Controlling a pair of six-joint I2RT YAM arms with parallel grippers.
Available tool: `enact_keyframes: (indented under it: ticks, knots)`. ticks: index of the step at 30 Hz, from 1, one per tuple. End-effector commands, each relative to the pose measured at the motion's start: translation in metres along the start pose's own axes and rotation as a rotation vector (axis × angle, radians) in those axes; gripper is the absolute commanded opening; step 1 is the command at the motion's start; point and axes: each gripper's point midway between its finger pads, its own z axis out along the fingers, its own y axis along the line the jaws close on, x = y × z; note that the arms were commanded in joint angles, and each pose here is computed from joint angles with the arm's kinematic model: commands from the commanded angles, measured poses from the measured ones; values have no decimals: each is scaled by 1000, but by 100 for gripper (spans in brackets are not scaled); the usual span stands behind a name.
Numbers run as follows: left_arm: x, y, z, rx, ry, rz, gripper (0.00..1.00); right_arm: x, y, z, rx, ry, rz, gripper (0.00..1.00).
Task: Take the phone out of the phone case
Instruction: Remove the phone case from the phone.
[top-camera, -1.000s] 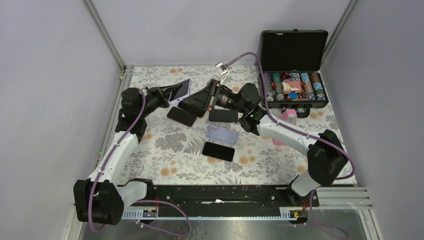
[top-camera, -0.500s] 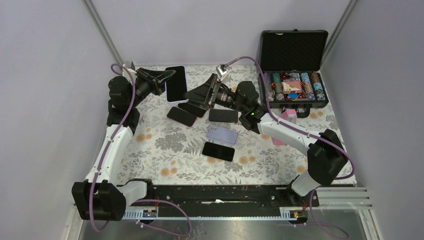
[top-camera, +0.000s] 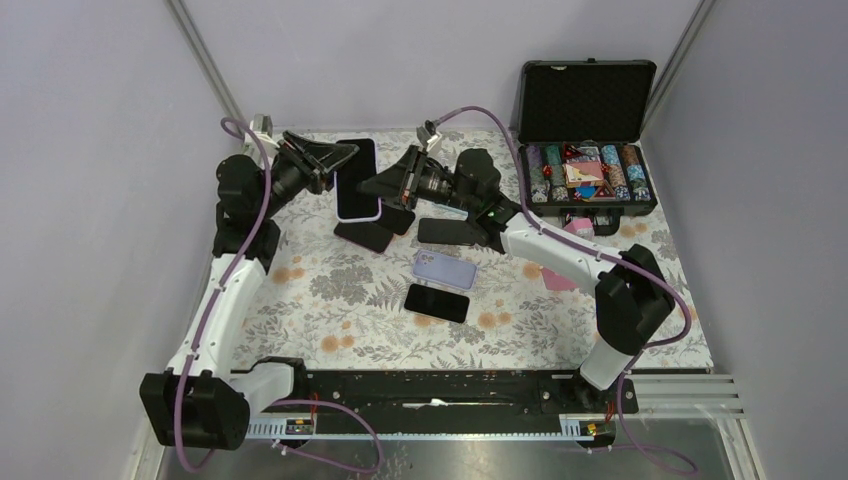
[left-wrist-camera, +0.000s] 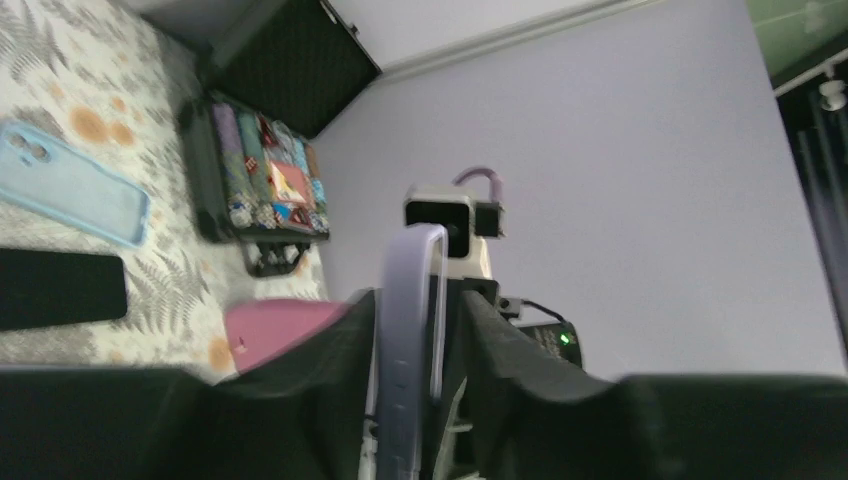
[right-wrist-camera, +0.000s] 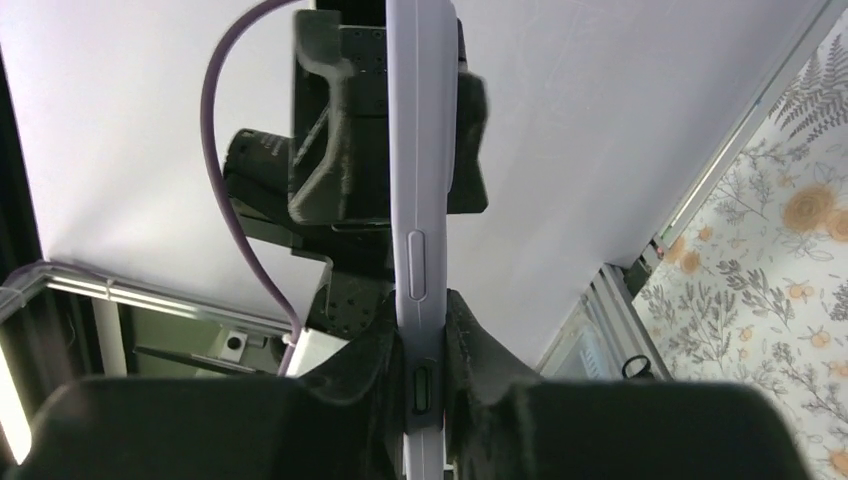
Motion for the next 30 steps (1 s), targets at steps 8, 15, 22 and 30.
enact_keyframes:
  ticks: [8, 15, 22, 30]
  knots:
    - [25, -11, -31, 31, 335, 319, 76, 1, 41, -48, -84, 265, -162, 6]
    - [45, -1, -32, 80, 444, 272, 76, 12, 53, -63, -157, 407, -163, 8]
    - [62, -4, -24, 116, 500, 215, 65, 16, 57, -63, -205, 492, -118, 9]
    - [66, -7, -20, 179, 513, 164, 11, 17, 46, -60, -179, 531, -82, 10]
